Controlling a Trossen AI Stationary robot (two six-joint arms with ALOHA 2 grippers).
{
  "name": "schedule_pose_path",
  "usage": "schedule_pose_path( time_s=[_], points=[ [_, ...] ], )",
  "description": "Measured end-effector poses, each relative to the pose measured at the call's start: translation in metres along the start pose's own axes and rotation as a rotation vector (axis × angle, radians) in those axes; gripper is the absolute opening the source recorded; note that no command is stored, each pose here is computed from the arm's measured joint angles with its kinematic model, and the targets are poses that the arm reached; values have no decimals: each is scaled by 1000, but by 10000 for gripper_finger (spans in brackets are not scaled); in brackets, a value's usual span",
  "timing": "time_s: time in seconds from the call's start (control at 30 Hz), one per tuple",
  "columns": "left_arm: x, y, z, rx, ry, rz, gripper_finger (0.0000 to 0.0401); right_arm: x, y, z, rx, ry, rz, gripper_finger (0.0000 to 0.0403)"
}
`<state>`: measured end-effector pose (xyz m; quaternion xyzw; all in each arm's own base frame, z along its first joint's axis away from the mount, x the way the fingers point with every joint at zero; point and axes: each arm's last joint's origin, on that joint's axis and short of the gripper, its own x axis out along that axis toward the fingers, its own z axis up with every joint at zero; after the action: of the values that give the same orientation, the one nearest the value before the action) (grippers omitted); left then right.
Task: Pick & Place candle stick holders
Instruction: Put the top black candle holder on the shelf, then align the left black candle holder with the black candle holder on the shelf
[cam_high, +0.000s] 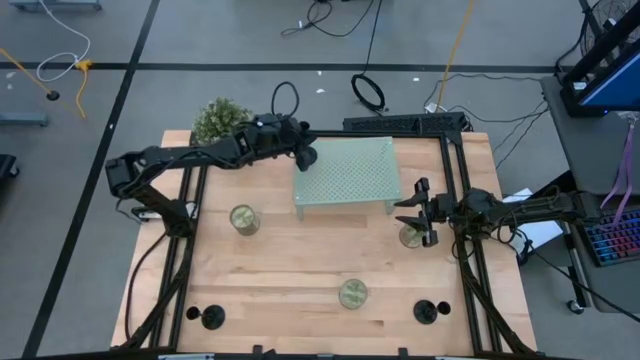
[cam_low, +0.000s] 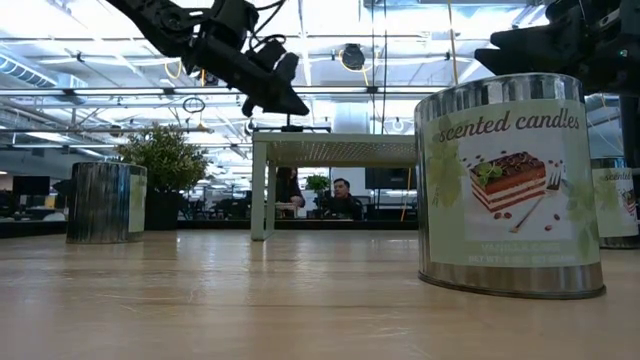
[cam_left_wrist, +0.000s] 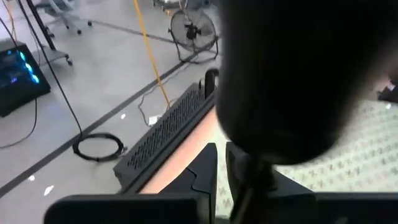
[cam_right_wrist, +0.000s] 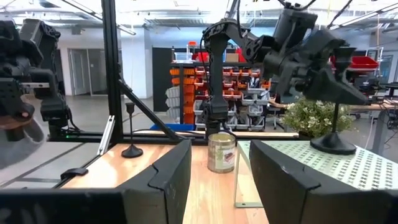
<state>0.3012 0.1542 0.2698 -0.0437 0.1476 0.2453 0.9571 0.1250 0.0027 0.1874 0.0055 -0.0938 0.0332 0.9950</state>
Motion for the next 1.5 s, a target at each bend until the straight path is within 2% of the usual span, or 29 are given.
schedule_pose_path(
  time_s=[0.3, 0.63, 0.83, 1.03, 1.23, 1.37, 1.5],
  points=[
    [0, 0, -2, 25, 21, -1, 55, 0, 0, -1, 0, 9, 0, 155],
    [-1, -3, -4, 31, 46, -15, 175, 0, 0, -1, 0, 9, 0, 155],
    [-13, -12, -2, 61, 89, -29, 231, 0, 0, -1, 0, 9, 0, 155],
    [-47, -22, 12, 121, 101, -46, 257, 0, 0, -1, 10, 10, -1, 155],
    [-96, -40, 20, 166, 149, -128, 261, 0, 0, -2, 28, 17, 0, 155],
    [-130, -55, 14, 264, 234, -259, 262, 1, 0, -2, 28, 20, -1, 155],
    [-161, -69, 3, 329, 350, -463, 262, 1, 0, -2, 28, 23, -1, 155]
  ],
)
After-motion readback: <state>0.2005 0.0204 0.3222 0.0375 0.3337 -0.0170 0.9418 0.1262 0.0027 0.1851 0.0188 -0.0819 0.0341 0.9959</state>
